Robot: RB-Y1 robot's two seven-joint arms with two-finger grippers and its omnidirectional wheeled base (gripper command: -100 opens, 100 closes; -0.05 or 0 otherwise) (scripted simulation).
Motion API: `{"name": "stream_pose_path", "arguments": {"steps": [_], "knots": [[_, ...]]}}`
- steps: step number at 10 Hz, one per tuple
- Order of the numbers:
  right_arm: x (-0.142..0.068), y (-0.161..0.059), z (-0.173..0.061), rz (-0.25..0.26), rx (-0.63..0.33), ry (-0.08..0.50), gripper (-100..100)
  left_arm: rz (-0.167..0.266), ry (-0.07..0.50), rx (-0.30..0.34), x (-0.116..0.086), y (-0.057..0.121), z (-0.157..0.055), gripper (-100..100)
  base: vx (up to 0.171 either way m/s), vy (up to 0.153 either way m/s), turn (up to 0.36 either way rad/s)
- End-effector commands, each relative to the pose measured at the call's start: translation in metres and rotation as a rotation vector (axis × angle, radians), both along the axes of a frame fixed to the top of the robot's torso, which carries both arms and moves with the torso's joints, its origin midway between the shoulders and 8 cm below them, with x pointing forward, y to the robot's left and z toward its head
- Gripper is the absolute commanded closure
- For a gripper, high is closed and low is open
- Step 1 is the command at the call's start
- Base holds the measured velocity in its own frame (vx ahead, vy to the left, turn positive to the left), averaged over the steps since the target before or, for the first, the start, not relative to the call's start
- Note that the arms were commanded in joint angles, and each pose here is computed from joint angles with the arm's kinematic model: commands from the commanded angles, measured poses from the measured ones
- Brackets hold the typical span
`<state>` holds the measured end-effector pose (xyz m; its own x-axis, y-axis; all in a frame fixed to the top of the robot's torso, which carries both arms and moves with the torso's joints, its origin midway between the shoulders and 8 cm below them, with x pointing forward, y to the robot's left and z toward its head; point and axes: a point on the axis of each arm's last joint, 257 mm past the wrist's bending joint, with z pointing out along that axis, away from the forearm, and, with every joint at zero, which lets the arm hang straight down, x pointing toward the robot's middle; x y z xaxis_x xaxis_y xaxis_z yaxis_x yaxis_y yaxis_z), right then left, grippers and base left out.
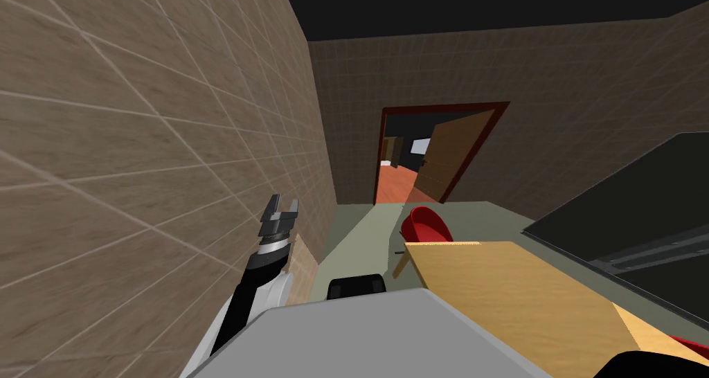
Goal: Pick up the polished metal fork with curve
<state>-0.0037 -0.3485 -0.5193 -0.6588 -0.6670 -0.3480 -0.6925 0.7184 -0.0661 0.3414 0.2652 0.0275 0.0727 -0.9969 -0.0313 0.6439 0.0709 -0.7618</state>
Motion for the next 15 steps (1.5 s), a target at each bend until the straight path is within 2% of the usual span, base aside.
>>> {"name": "stream_pose_path", "arguments": {"steps": [1,4,5,6,7,9,12,13,14,15], "knots": [[-0.007,-0.003,-0.006,0.009,-0.009,0.007,-100,0.000,0.000,0.000,0.000,0.000,0.000,0,0.021,-0.010,0.003],[-0.080,-0.058,-0.012,0.160,-0.156,0.138,-100,0.000,0.000,0.000,0.000,0.000,0.000,0,0.095,-0.064,0.141],[-0.080,-0.058,-0.012,0.160,-0.157,0.138,-100,0.000,0.000,0.000,0.000,0.000,0.000,0,0.090,-0.075,0.048],[-0.099,-0.073,-0.012,0.205,-0.194,0.173,-100,0.000,0.000,0.000,0.000,0.000,0.000,0,0.073,-0.055,0.085],[-0.100,-0.074,-0.012,0.205,-0.196,0.175,-100,0.000,0.000,0.000,0.000,0.000,0.000,0,0.049,-0.036,0.041],[-0.130,-0.101,-0.010,0.284,-0.261,0.233,-100,0.000,0.000,0.000,0.000,0.000,0.000,0,0.060,-0.045,0.088],[-0.159,-0.128,-0.009,0.376,-0.330,0.290,-100,0.000,0.000,0.000,0.000,0.000,0.000,0,0.050,-0.075,0.068],[-0.150,-0.119,-0.011,0.354,-0.311,0.278,-100,0.000,0.000,0.000,0.000,0.000,0.000,0,0.017,-0.037,0.017],[-0.151,-0.120,-0.011,0.359,-0.318,0.280,0,0.000,0.000,0.000,0.000,0.000,0.000,0,0.004,-0.008,0.000],[-0.153,-0.116,-0.019,0.347,-0.315,0.281,-100,0.000,0.000,0.000,0.000,0.000,0.000,0,-0.012,-0.014,0.084]]}}
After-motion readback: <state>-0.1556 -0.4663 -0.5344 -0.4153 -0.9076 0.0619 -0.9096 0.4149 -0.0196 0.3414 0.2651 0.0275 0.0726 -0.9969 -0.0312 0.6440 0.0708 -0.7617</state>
